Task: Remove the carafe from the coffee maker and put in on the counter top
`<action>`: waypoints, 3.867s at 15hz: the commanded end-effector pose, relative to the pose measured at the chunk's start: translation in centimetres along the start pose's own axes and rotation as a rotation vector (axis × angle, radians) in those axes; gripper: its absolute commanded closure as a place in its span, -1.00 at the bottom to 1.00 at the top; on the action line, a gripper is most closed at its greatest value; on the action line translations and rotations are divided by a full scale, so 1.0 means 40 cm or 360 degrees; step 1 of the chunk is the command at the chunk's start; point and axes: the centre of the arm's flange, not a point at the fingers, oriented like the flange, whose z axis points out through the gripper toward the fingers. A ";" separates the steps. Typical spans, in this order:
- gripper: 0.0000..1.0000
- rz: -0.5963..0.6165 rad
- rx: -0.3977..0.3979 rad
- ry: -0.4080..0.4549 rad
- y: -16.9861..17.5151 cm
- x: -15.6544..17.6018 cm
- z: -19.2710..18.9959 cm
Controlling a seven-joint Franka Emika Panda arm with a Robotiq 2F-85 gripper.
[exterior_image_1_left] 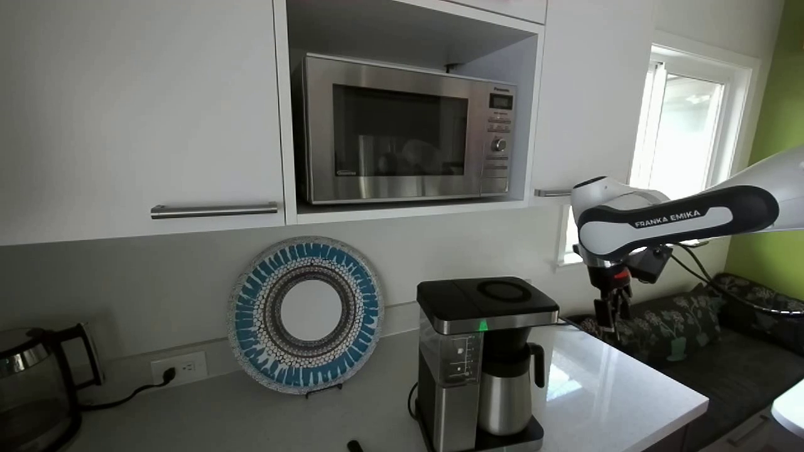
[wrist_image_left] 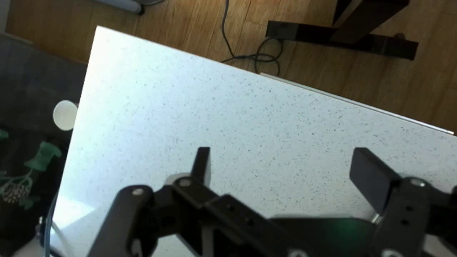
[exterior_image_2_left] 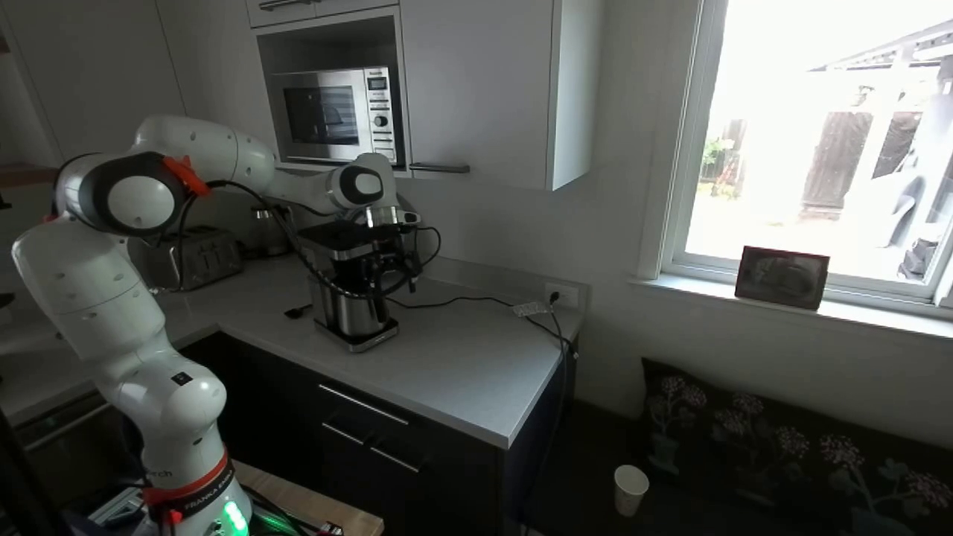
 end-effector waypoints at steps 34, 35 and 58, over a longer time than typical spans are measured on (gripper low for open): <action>-1.00 -0.1074 0.0556 0.0902 0.039 -0.036 0.093; -1.00 -0.1120 0.0610 0.0956 0.038 -0.029 0.101; -0.19 -0.1698 0.0796 0.1481 -0.059 0.187 0.170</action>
